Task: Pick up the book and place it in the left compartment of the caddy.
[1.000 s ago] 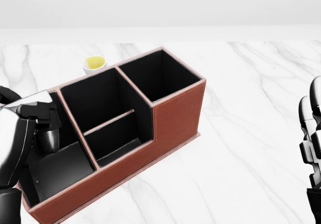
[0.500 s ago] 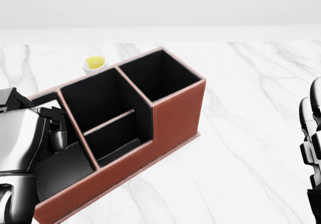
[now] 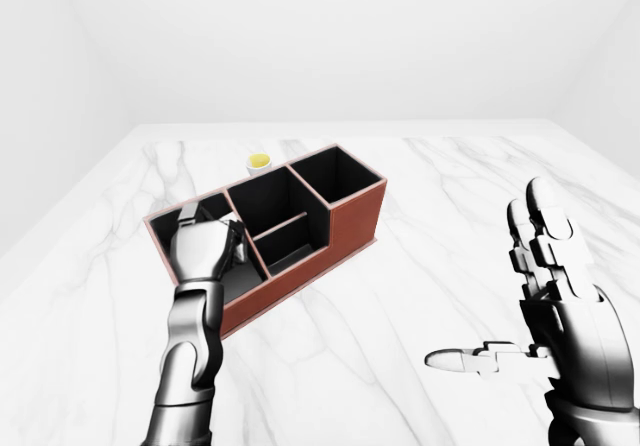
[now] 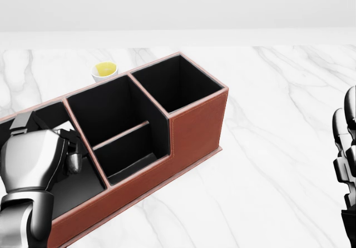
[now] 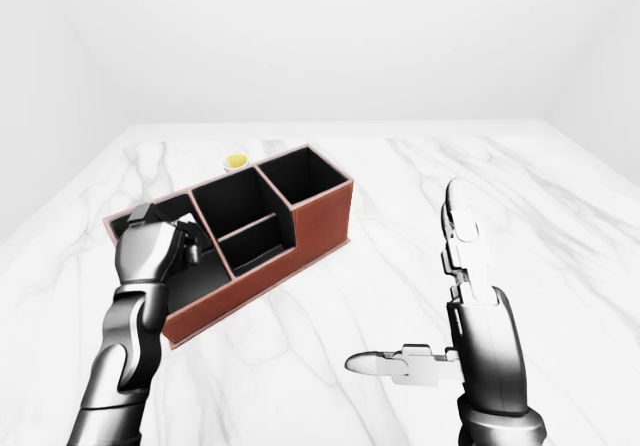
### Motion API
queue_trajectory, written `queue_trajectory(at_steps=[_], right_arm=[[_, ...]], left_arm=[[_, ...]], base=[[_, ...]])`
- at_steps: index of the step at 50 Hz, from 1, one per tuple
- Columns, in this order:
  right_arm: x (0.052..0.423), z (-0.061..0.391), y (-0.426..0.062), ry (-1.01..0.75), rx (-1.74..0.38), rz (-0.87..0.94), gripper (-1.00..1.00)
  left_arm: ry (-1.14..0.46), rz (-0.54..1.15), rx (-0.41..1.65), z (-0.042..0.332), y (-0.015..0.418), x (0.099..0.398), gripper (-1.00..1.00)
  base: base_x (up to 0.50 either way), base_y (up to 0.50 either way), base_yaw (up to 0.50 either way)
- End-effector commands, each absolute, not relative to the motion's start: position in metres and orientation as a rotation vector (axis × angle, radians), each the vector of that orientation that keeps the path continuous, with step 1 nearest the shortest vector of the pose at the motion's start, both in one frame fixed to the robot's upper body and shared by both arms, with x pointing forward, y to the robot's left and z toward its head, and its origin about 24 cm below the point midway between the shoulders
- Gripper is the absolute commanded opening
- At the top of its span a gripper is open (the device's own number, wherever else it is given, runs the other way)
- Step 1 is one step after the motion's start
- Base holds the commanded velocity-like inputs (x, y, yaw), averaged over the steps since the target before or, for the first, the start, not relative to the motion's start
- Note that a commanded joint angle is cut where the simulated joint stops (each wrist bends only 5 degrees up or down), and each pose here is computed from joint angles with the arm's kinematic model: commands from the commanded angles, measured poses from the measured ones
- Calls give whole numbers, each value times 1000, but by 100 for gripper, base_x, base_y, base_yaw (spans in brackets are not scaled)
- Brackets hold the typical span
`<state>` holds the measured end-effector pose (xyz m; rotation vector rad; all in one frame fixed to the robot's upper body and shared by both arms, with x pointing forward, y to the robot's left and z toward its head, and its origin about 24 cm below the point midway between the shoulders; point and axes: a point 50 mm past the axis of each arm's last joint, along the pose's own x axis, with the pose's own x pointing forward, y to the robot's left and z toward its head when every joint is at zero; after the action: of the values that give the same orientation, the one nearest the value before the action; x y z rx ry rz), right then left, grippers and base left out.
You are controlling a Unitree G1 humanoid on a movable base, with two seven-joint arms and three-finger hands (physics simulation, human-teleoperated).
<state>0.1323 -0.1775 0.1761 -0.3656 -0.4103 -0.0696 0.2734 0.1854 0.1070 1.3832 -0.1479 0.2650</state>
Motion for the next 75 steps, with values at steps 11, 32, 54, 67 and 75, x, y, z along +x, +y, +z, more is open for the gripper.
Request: queue_trajectory(at_steps=[11, 32, 54, 67, 75], right_arm=[[131, 175, -179, -403, -363, -72, 100], [132, 176, -178, -406, -366, -71, 100], [134, 177, -174, -423, -369, -58, 100], [133, 176, -175, -416, -367, -61, 100], [133, 176, -175, -413, -367, -62, 100]], left_arm=[[-101, 269, 1544, 80, 196, 298, -100], [-49, 233, 1576, 63, 203, 303, -100], [-225, 460, 1581, 143, 193, 234, 100], [-245, 545, 1565, 165, 194, 211, 100], [-254, 614, 1542, 179, 197, 189, 100]], base=[[0, 0, 0], [0, 0, 0], [0, 0, 0], [0, 0, 0], [0, 0, 0]])
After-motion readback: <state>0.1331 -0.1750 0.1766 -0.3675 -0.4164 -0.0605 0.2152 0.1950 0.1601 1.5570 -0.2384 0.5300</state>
